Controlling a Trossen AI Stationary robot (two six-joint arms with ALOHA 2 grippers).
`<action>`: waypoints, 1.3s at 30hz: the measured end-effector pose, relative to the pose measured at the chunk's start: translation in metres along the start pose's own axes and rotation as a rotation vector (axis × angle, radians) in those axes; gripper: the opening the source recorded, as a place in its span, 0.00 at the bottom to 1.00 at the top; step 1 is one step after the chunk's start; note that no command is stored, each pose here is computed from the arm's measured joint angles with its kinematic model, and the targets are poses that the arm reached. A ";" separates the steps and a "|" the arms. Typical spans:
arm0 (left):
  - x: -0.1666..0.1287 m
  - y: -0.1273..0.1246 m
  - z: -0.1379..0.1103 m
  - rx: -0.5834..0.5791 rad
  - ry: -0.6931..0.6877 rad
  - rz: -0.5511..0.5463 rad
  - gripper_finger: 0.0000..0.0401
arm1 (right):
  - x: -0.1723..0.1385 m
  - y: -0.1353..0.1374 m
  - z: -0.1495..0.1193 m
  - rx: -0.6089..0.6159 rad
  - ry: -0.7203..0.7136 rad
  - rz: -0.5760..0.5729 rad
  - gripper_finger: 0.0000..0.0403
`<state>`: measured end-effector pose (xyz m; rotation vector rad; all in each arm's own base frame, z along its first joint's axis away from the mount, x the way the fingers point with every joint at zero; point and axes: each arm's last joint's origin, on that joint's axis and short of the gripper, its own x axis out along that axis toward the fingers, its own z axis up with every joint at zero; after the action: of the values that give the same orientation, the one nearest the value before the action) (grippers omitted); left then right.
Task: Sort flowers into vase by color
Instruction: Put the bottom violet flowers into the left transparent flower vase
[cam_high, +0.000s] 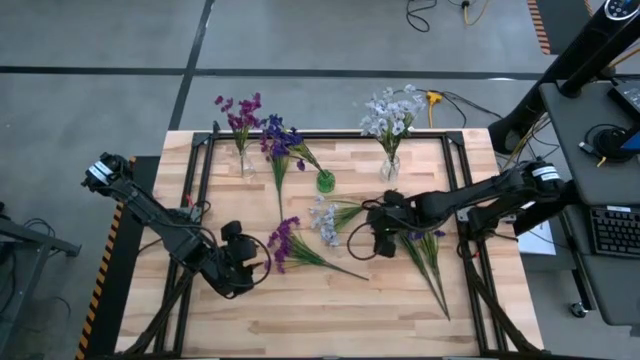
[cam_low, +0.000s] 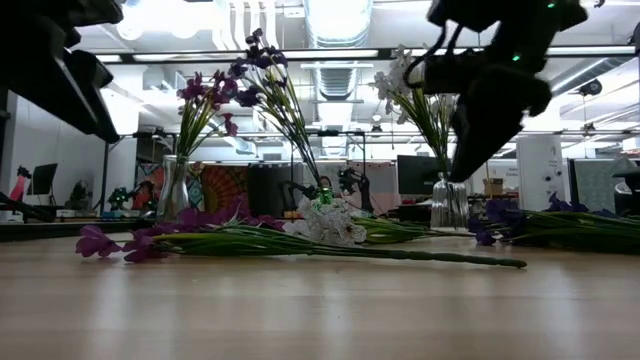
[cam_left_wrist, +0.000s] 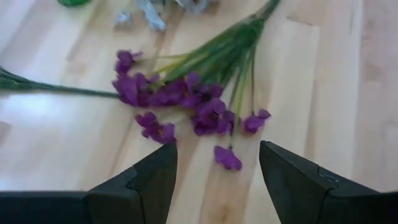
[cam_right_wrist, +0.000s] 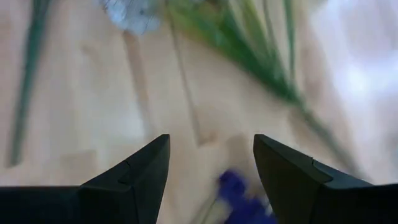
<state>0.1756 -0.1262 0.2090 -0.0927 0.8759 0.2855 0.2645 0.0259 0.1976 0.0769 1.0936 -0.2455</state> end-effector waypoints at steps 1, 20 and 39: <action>0.000 0.000 0.000 0.011 -0.009 0.010 0.52 | 0.003 0.001 0.004 -0.036 -0.015 -0.023 0.56; 0.000 0.004 -0.001 0.044 -0.030 0.068 0.52 | 0.037 0.033 0.072 -0.257 -0.103 -0.013 0.56; 0.000 0.004 -0.001 0.047 -0.042 0.082 0.52 | 0.097 0.107 0.084 -0.096 -0.069 0.141 0.56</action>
<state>0.1738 -0.1221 0.2084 -0.0065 0.8452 0.3421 0.4049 0.0984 0.1443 0.0586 1.0249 -0.0683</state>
